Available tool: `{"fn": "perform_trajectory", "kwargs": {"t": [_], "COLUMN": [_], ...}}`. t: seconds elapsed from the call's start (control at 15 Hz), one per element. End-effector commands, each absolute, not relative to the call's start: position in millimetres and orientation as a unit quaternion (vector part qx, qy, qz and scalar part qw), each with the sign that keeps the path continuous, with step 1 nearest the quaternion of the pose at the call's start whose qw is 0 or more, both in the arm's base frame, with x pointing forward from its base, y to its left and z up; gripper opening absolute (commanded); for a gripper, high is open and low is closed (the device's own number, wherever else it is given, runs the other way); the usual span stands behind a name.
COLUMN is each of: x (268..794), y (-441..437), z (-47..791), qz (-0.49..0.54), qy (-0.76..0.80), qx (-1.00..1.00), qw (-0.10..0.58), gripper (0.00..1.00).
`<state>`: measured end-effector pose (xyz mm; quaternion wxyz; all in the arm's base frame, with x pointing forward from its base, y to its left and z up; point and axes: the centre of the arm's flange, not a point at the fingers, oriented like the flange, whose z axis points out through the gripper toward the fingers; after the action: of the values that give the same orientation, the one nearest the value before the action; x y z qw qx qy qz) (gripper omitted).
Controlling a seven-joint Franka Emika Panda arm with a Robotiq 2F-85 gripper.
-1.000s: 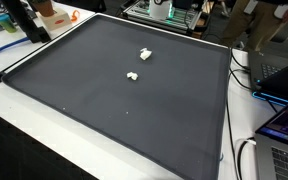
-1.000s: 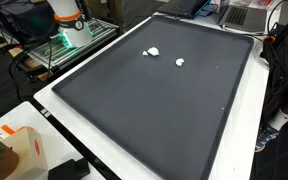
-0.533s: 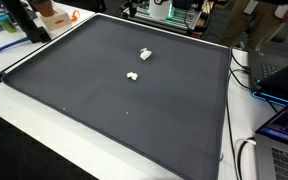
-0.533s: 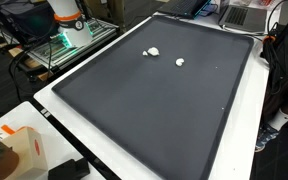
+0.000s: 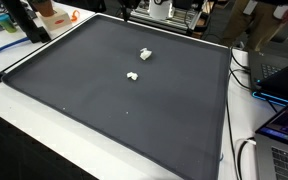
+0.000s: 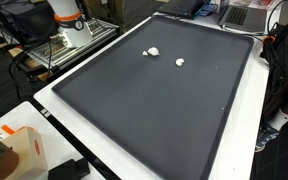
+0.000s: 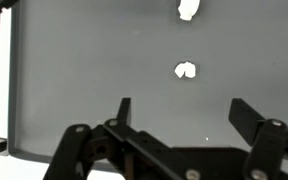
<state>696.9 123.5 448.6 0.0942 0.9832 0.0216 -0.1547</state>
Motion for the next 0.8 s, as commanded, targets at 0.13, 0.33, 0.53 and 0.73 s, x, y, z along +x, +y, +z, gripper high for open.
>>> {"fn": "perform_trajectory", "kwargs": {"t": [0.13,0.33,0.53,0.73], "x": [710,709,708,689], "y": [127,125,126,120], "z": [445,445,447,439], "qz": [-0.221,-0.230,-0.235,-0.224], "qy": [0.030,0.030,0.027,0.024], "qx": [0.969,0.968,0.967,0.969], "qw": [0.103,0.101,0.098,0.101], "gripper": [1.00,1.00,1.00,1.00]}}
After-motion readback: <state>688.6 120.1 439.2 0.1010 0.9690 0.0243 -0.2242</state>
